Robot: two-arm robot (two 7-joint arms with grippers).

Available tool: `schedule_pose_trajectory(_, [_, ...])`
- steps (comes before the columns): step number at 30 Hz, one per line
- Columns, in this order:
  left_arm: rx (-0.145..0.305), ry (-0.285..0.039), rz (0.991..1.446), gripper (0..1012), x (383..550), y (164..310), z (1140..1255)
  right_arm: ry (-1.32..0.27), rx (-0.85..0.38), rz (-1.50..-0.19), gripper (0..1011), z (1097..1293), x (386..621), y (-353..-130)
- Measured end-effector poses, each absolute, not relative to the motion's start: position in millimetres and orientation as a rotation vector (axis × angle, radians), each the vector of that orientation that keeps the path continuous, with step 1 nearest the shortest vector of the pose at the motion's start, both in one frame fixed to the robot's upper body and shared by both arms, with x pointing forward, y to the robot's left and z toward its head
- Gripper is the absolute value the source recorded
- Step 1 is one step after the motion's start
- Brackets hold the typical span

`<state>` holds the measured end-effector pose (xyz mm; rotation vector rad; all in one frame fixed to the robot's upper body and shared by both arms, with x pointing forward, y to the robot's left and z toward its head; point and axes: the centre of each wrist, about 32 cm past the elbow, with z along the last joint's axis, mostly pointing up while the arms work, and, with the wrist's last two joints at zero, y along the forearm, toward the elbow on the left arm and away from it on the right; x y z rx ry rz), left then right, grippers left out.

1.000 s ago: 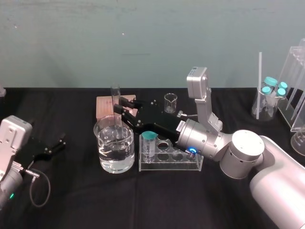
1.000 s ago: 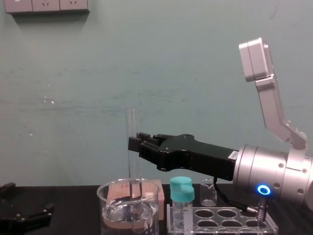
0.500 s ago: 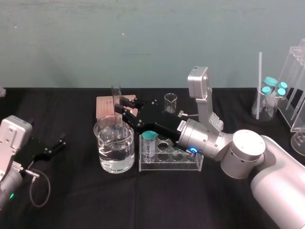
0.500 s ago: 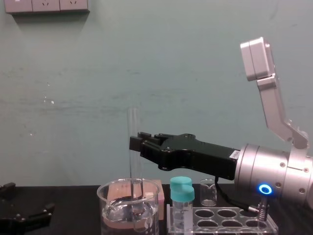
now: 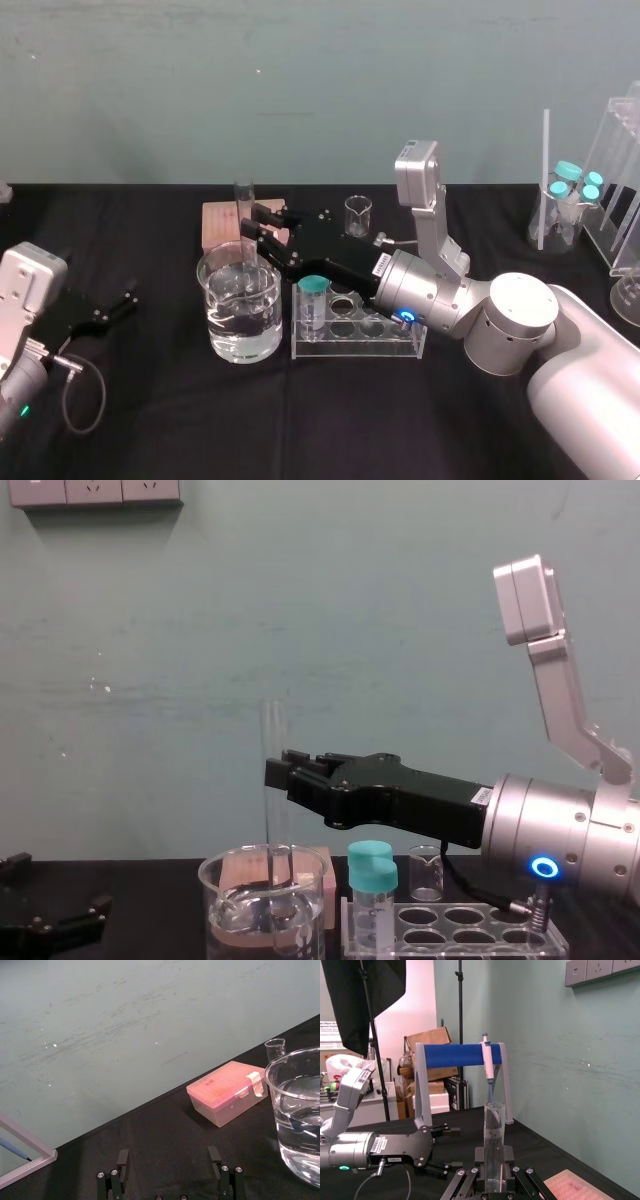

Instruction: Hold the test tube with one hand and immerse one end into the beaker, then return it to the test tube rack.

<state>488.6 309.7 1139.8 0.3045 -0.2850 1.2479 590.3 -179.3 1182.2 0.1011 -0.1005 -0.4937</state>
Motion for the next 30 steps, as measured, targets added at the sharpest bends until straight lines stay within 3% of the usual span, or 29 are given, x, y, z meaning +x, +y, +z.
schedule_pose_trajectory(30, [0.304, -0.285, 1.248, 1000, 488.6, 309.7, 1139.8, -0.098, 0.1, -0.491, 216, 1182.1, 588.2, -178.5])
